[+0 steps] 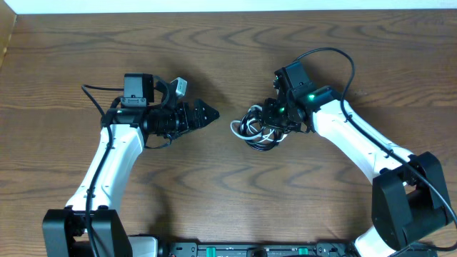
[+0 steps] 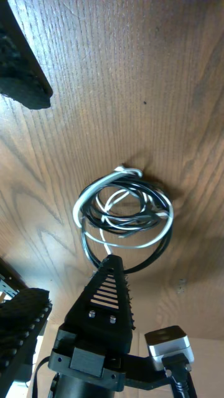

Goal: Untangle cables

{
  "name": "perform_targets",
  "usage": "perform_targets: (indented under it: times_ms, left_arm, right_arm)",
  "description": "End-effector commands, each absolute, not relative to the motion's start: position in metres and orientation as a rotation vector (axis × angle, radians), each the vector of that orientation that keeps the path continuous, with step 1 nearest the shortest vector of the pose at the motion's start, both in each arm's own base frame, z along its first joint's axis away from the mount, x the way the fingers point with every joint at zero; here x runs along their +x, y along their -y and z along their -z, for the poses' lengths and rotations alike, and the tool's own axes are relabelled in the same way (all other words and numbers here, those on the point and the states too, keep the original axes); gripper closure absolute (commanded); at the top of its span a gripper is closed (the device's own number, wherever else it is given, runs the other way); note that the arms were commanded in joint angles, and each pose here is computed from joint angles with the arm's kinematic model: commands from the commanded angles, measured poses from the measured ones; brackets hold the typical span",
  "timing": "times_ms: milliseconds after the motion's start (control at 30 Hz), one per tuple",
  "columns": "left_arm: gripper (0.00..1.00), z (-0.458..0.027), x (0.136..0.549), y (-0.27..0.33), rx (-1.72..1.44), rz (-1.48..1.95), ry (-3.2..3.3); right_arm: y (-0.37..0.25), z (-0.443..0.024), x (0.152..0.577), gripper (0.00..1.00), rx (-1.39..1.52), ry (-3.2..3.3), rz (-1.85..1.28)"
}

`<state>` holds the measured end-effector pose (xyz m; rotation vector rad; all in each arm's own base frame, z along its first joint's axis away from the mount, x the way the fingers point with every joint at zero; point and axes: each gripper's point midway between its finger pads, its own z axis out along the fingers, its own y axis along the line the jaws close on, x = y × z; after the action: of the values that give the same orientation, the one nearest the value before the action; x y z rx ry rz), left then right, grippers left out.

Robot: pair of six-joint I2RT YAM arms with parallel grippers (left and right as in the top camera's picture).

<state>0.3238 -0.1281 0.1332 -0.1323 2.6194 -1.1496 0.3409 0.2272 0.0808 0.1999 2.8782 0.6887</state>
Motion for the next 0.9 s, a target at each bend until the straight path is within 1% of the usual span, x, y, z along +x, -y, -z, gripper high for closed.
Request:
perform_targets:
  times_ms: [0,167,233,333,467,600,667,767,867]
  left_arm:
    - [0.02,-0.135,0.328,0.127,-0.134,1.131,-2.619]
    - [0.02,-0.135,0.328,0.127,-0.134,1.132,-2.619]
    - [0.02,-0.135,0.327,0.127,-0.133,1.133,-2.619]
    - [0.02,-0.136,0.327,0.129,-0.173,1.158,-2.624]
    - [0.02,-0.135,0.326,0.129,-0.362,1.201,-2.652]
    - [0.02,-0.134,0.326,0.128,-0.503,1.219,-2.666]
    - [0.02,-0.134,0.326,0.127,-0.503,1.212,-2.665]
    - [0.02,-0.134,0.326,0.127,-0.504,1.211,-2.666]
    - [0.03,-0.134,0.326,0.127,-0.504,1.212,-2.666]
  right_arm:
    - [-0.232,-0.085,0.345,0.96,0.194,-2.858,-0.698]
    - [-0.242,-0.097,0.351,0.97,0.185,-2.821,-0.822]
    - [-0.246,-0.105,0.352,0.99,0.168,-2.804,-0.904]
    - [-0.258,-0.122,0.352,0.99,0.085,-2.759,-1.072]
    - [-0.277,-0.147,0.348,0.99,-0.015,-2.684,-1.327]
    - [-0.29,-0.169,0.344,0.99,-0.118,-2.598,-1.511]
    - [-0.297,-0.183,0.342,0.99,-0.184,-2.535,-1.611]
    - [-0.303,-0.217,0.339,0.99,-0.34,-2.373,-1.804]
    - [-0.302,-0.236,0.338,0.99,-0.418,-2.277,-1.894]
